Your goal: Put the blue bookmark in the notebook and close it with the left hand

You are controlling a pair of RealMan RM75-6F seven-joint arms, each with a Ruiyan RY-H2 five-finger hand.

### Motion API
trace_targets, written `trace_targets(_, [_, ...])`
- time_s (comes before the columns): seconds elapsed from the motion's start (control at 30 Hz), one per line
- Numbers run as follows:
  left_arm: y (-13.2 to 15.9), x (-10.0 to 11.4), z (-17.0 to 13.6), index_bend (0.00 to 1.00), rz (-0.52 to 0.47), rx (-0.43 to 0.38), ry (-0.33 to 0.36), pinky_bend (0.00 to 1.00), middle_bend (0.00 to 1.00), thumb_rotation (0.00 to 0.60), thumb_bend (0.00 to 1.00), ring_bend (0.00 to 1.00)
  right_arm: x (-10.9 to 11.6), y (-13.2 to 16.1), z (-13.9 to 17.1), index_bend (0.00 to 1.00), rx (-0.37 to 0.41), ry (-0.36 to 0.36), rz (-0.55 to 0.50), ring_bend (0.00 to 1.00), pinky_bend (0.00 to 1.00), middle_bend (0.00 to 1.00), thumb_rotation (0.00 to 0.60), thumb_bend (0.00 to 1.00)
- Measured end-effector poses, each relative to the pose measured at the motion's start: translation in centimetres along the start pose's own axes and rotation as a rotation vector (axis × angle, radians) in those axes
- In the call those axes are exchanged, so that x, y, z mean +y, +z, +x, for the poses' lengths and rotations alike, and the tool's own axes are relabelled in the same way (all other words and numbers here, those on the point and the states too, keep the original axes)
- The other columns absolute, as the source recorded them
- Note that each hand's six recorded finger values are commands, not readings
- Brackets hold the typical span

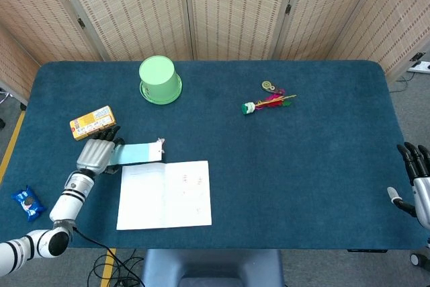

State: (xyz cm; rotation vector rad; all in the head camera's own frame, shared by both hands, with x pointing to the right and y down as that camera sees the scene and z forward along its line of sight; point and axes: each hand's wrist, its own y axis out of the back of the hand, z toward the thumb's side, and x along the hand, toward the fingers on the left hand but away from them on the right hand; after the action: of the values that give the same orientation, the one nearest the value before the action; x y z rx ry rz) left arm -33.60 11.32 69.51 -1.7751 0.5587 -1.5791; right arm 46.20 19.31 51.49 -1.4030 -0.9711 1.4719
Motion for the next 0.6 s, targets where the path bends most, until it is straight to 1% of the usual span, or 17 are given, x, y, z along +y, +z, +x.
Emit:
trace_targets(0.2, [2.8,1.4,-1.1,0.33,0.023,-0.135,0.039,0.17,0.05,0.6,0.32,0.08,-0.1,0.3,0.0,0.04,0.01,0.009,0.002,0.06,0.07,0.07,0.6,0.2])
trace_targets(0.37, [5.4,2.5,-1.9,0.33,0.024,-0.255,0.07,0.17,0.05,0.6,0.32,0.08,-0.1,0.3,0.1,0.04,0.01,0.011,0.004,0.06,0.07,0.07,0.6,0.2])
trace_targets(0.6, [9.3,3.6,-3.9,0.35,0.018,-0.455,0.092,0.17,0.06,0.6,0.32,0.08,-0.2,0.4,0.2,0.04,0.01,0.015,0.007,0.06,0.07,0.07,0.6,0.2])
